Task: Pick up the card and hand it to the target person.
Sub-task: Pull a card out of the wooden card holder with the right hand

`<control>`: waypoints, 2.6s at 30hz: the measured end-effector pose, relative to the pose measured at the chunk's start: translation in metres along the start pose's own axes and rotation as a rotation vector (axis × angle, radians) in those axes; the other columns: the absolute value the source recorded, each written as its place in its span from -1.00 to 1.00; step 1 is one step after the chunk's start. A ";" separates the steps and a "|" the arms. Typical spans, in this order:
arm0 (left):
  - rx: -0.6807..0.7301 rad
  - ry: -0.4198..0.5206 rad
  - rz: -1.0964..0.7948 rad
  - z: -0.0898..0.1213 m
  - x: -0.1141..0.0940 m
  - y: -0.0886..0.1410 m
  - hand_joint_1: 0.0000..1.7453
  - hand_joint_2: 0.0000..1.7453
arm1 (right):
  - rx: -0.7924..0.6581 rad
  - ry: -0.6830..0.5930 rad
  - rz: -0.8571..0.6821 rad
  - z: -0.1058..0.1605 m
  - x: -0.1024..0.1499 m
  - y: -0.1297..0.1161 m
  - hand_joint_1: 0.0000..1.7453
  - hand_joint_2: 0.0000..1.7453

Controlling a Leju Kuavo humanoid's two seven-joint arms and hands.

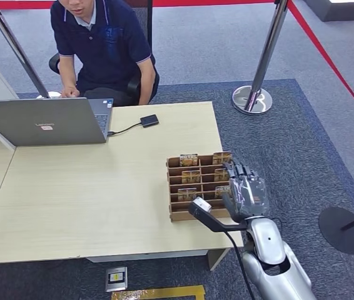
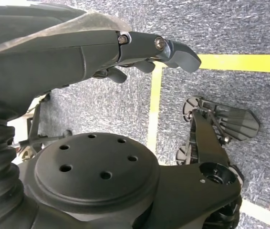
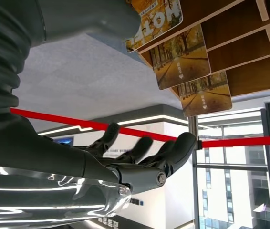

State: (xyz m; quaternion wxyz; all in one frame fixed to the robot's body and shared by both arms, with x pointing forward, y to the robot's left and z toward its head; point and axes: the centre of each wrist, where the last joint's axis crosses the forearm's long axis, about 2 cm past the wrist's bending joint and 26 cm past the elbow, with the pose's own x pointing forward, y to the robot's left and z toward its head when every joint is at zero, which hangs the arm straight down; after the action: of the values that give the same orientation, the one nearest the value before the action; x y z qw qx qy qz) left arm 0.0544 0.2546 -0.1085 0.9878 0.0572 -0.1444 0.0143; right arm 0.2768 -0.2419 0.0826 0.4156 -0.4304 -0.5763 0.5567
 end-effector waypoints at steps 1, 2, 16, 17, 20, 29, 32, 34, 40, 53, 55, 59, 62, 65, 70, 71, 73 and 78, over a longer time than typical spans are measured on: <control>0.000 0.000 0.000 0.000 0.000 0.000 -1.00 1.00 | 0.000 0.000 0.000 0.000 0.000 0.000 -0.51 1.00; 0.000 -0.001 0.000 0.000 0.000 0.000 -1.00 1.00 | 0.001 0.000 -0.001 0.000 0.000 0.000 -0.48 1.00; 0.002 -0.006 0.007 0.000 0.000 0.000 -1.00 1.00 | 0.011 0.003 -0.012 -0.002 0.001 0.002 -0.10 1.00; 0.003 -0.006 0.008 0.000 0.000 0.000 -1.00 1.00 | 0.012 0.004 -0.014 -0.003 0.001 0.002 -0.15 1.00; 0.004 -0.006 0.010 0.000 0.000 0.001 -1.00 1.00 | 0.017 0.005 -0.021 -0.004 0.001 0.003 -0.15 1.00; 0.012 -0.007 0.009 0.000 0.000 0.001 -1.00 1.00 | 0.039 0.005 -0.033 -0.003 0.000 0.011 -0.10 1.00; 0.014 -0.006 0.011 0.000 0.000 0.001 -1.00 1.00 | 0.042 0.004 -0.036 -0.004 -0.001 0.013 -0.19 1.00; 0.015 -0.006 0.011 0.000 0.000 0.001 -1.00 1.00 | 0.044 0.004 -0.037 -0.004 -0.001 0.014 -0.29 1.00; 0.016 -0.007 0.008 0.000 0.000 0.001 -1.00 1.00 | 0.052 0.008 -0.043 -0.004 -0.001 0.017 -0.30 1.00; 0.010 -0.012 -0.006 0.000 0.000 0.001 -1.00 1.00 | 0.042 0.026 -0.041 -0.005 0.000 0.019 -0.04 1.00; 0.009 -0.012 -0.008 0.000 0.000 0.001 -1.00 1.00 | 0.040 0.028 -0.041 -0.005 -0.001 0.019 -0.10 1.00; 0.007 -0.013 -0.010 0.000 0.000 0.001 -1.00 1.00 | 0.039 0.029 -0.041 -0.005 -0.001 0.019 -0.09 1.00; 0.006 -0.013 -0.011 0.000 0.000 0.001 -1.00 1.00 | 0.039 0.029 -0.041 -0.005 -0.001 0.019 -0.10 1.00; 0.005 -0.013 -0.011 0.000 0.000 0.001 -1.00 1.00 | 0.039 0.029 -0.041 -0.005 0.000 0.019 -0.12 1.00; 0.005 -0.013 -0.012 0.000 0.000 0.001 -1.00 1.00 | 0.033 0.028 -0.038 -0.006 0.000 0.018 -0.11 1.00; 0.005 -0.013 -0.012 0.000 0.000 0.001 -1.00 1.00 | 0.031 0.028 -0.037 -0.007 -0.001 0.017 -0.11 1.00; 0.004 -0.014 -0.014 0.000 0.000 0.001 -1.00 1.00 | 0.027 0.027 -0.031 -0.009 -0.001 0.016 -0.12 1.00; 0.001 -0.014 -0.015 0.000 0.001 0.001 -1.00 1.00 | 0.016 0.018 -0.015 -0.014 -0.004 0.011 -0.17 1.00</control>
State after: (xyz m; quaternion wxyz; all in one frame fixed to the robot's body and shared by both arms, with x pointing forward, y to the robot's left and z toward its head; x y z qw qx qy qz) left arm 0.0550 0.2557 -0.1085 0.9867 0.0590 -0.1511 0.0065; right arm 0.2923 -0.2417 0.0719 0.4281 -0.4279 -0.5713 0.5543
